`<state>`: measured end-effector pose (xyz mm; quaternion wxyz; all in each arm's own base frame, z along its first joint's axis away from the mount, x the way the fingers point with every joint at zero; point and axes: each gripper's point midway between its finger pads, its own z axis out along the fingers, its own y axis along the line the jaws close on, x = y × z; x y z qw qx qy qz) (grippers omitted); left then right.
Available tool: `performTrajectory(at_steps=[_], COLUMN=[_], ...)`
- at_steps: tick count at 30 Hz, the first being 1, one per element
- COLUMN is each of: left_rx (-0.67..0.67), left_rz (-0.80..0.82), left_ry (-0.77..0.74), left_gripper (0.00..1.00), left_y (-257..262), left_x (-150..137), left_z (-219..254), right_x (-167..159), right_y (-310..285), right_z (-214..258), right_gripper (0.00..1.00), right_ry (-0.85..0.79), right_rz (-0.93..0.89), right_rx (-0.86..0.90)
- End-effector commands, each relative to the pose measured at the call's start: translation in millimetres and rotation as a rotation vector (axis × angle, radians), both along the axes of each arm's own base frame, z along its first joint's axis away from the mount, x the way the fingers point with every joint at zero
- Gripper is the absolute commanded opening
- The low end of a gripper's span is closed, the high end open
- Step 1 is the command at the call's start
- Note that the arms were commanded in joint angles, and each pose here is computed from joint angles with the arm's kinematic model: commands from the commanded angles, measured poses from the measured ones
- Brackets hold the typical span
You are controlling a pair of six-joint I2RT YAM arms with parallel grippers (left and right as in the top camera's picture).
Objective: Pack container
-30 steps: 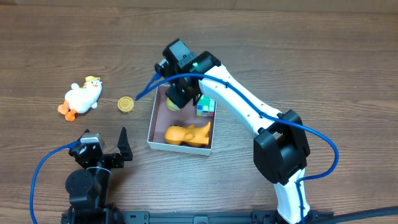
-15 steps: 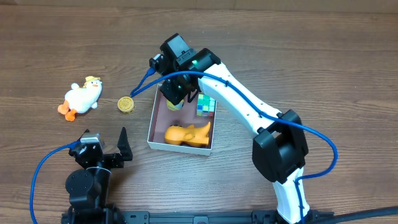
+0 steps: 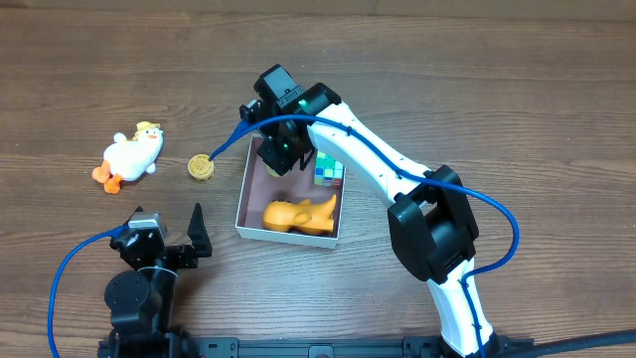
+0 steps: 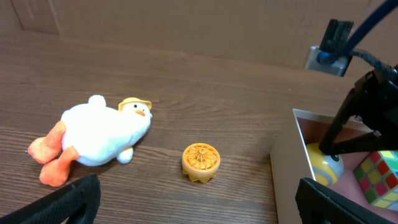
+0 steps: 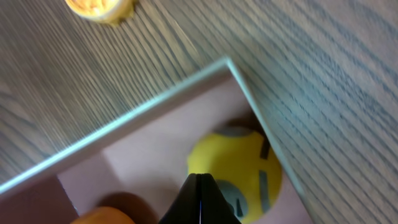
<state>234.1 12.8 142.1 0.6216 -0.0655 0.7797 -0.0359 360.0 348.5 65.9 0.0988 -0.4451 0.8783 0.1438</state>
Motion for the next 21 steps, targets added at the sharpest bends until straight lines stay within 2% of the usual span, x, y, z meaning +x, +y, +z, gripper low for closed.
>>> performTrajectory(at_steps=[1, 11, 17, 21], left_rx=[0.023, 0.023, 0.023, 0.023], left_rz=[0.001, 0.001, 0.001, 0.001], left_ry=[-0.005, -0.005, -0.005, -0.005], left_gripper=[1.00, 1.00, 1.00, 1.00], left_y=[1.4, 1.4, 1.4, 1.4], left_x=[-0.1, -0.1, -0.1, -0.1], left_z=[0.4, 0.4, 0.5, 0.5], right_x=[6.9, 5.9, 11.9, 10.8], right_y=[-5.4, -15.8, -49.5, -73.6], right_z=[6.2, 2.9, -3.0, -5.1], right_gripper=[0.04, 0.04, 0.04, 0.04], right_ry=[-0.057, -0.054, -0.093, -0.047], right_rz=[0.016, 0.010, -0.027, -0.058], right_rx=[-0.041, -0.089, -0.253, -0.306])
